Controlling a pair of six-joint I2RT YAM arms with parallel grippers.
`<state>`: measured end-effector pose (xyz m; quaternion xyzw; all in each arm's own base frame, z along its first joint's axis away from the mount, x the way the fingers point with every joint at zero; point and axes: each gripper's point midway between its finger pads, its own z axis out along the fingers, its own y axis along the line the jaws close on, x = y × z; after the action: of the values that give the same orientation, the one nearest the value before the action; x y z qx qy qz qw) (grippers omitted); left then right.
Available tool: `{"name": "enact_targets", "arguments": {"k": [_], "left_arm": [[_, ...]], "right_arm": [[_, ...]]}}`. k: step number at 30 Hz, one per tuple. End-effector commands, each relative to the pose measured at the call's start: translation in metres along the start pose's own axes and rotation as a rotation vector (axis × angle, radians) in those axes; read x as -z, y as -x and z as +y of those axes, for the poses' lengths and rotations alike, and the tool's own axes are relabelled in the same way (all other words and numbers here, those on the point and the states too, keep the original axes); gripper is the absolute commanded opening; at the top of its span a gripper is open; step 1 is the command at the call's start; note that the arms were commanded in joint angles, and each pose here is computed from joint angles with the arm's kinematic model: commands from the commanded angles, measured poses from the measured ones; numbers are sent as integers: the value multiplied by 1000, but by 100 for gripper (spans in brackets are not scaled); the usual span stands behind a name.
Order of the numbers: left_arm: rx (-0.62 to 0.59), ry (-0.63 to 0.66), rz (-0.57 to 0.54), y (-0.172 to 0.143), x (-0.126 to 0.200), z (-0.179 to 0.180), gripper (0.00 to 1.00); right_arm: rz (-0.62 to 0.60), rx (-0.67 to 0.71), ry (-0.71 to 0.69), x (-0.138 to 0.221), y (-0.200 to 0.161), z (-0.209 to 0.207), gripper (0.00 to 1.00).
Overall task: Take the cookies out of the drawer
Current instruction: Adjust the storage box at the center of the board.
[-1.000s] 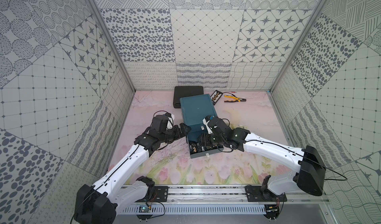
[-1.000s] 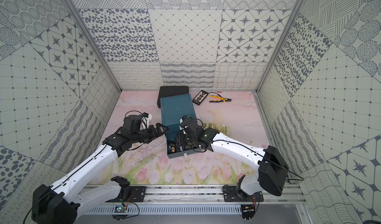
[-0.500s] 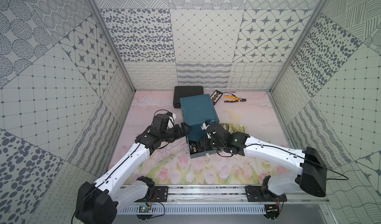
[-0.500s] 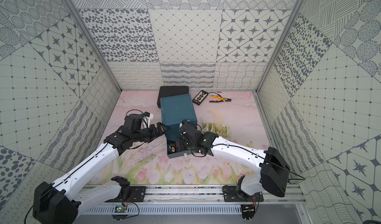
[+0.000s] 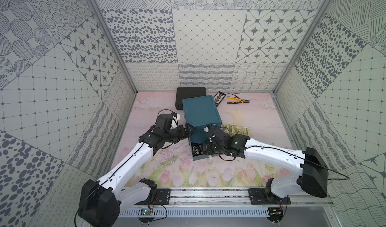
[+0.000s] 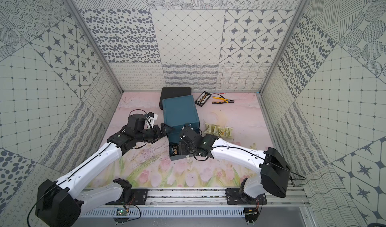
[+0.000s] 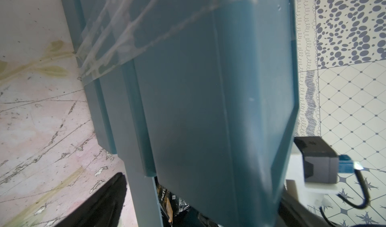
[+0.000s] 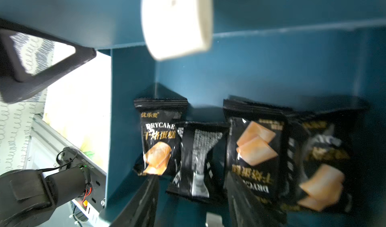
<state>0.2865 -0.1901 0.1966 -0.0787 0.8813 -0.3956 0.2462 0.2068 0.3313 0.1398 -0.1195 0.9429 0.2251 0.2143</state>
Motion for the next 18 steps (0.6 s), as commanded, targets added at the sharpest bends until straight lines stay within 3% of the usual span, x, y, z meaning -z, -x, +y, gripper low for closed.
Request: {"name": "enact_targets", "arguments": {"k": [1, 10, 18], "left_arm": [[-50, -55, -88, 24, 3, -20, 99], [-69, -69, -80, 27, 3, -27, 99], [-75, -60, -96, 31, 6, -28, 99]], "right_arm": [[32, 29, -19, -11, -3, 4, 57], [47, 41, -61, -29, -3, 2, 52], [-36, 64, -37, -7, 9, 6, 28]]}}
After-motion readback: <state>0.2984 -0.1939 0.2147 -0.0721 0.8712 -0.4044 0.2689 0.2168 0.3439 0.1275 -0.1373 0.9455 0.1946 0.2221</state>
